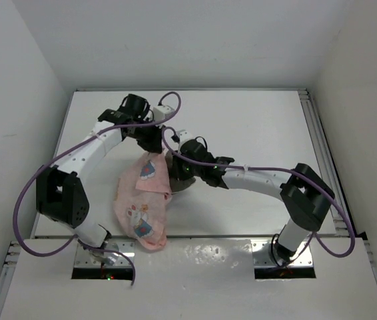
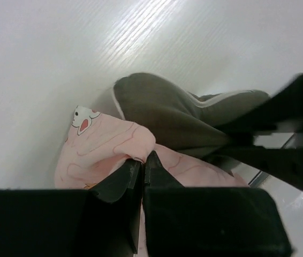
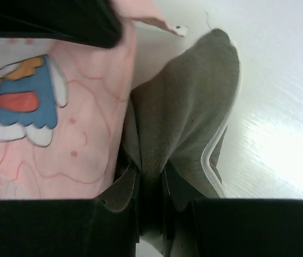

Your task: Put the pillow into the pillowcase

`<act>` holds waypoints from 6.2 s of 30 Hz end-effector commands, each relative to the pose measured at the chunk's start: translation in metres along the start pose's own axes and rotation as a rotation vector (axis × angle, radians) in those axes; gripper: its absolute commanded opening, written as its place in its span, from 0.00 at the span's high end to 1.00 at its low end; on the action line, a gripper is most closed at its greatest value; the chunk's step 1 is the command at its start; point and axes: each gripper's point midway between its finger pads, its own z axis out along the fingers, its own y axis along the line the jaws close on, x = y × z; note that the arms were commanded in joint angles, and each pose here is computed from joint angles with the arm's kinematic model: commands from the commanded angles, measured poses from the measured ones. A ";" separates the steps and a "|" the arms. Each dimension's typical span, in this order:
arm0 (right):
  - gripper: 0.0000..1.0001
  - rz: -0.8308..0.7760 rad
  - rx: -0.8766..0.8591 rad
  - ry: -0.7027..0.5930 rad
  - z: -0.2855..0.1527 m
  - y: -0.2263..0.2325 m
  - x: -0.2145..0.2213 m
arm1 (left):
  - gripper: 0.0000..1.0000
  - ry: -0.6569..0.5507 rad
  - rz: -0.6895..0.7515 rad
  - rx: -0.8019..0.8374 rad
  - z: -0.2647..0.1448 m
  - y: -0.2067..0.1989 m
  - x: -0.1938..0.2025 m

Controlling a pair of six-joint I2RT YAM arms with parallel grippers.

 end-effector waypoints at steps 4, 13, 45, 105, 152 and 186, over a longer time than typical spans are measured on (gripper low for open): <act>1.00 0.227 -0.023 -0.203 -0.032 -0.006 -0.035 | 1.00 -0.124 0.167 0.044 0.013 -0.025 -0.084; 0.52 0.308 0.061 -0.370 -0.096 -0.051 -0.009 | 1.00 -0.152 0.366 0.213 0.039 -0.114 -0.171; 0.27 0.614 0.279 -0.275 -0.132 -0.165 0.084 | 0.39 0.302 0.550 0.258 0.110 -0.195 -0.030; 1.00 0.481 0.242 -0.165 -0.121 -0.125 0.096 | 0.60 0.385 0.473 -0.170 0.106 -0.035 0.041; 1.00 0.466 -0.021 -0.204 -0.083 -0.049 0.005 | 0.13 -0.227 0.507 0.012 0.010 -0.117 -0.117; 1.00 0.596 -0.004 -0.319 -0.104 -0.075 -0.014 | 0.28 -0.045 0.560 0.081 0.092 -0.142 -0.021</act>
